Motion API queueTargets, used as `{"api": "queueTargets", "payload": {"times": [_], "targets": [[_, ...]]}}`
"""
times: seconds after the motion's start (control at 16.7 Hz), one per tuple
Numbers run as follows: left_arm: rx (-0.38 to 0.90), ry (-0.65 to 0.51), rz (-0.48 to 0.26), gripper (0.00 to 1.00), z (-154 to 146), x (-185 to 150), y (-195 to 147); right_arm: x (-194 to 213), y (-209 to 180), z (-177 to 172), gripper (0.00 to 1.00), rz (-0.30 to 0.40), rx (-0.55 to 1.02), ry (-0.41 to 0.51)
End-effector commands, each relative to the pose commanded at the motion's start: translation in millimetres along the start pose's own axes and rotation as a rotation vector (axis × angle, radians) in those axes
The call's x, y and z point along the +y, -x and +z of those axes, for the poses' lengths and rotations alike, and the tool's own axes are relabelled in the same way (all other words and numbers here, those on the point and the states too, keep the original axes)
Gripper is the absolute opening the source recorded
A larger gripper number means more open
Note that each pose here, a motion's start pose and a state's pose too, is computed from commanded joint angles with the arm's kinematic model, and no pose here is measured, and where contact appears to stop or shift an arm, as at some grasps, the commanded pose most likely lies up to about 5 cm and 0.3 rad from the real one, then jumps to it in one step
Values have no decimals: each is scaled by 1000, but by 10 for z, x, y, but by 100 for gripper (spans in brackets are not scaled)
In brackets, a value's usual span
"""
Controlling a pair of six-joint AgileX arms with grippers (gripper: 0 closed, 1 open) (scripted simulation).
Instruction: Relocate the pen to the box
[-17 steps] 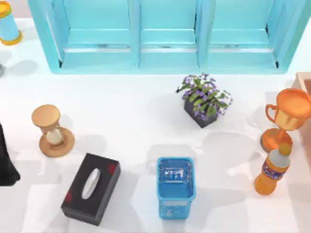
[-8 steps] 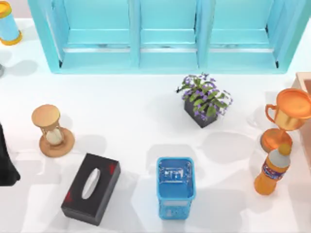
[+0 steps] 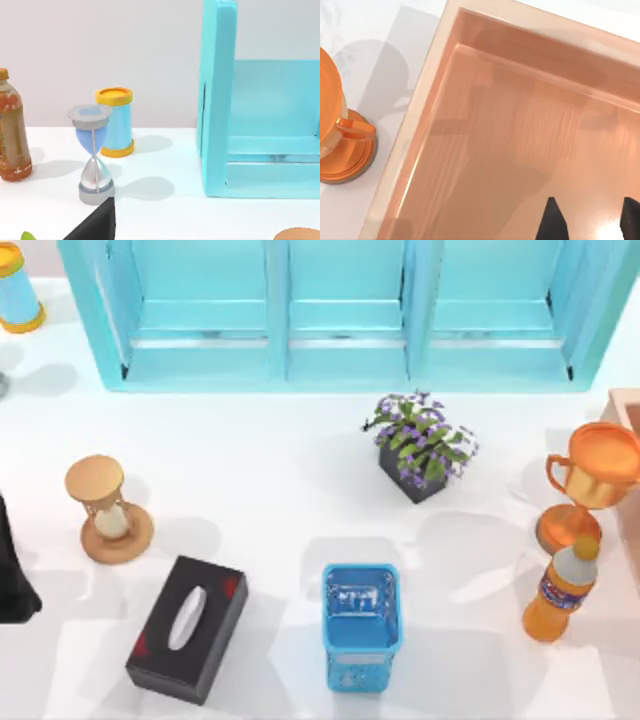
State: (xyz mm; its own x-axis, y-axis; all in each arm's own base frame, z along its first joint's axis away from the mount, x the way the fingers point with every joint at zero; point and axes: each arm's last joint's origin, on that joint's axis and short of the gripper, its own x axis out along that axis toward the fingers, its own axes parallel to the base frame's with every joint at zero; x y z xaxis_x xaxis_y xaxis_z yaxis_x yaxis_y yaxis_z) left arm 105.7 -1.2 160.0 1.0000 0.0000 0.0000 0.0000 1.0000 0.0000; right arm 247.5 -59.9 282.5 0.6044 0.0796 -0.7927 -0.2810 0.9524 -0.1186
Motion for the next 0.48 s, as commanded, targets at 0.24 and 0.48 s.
{"api": "queueTargets", "payload": {"times": [0.24,0.48], "targets": [[0,0,0,100,0,0,0,22,-152,-71,0,9,14,-4],[0,0,0,100,0,0,0,22,-152,-71,15,9,14,-4]]}}
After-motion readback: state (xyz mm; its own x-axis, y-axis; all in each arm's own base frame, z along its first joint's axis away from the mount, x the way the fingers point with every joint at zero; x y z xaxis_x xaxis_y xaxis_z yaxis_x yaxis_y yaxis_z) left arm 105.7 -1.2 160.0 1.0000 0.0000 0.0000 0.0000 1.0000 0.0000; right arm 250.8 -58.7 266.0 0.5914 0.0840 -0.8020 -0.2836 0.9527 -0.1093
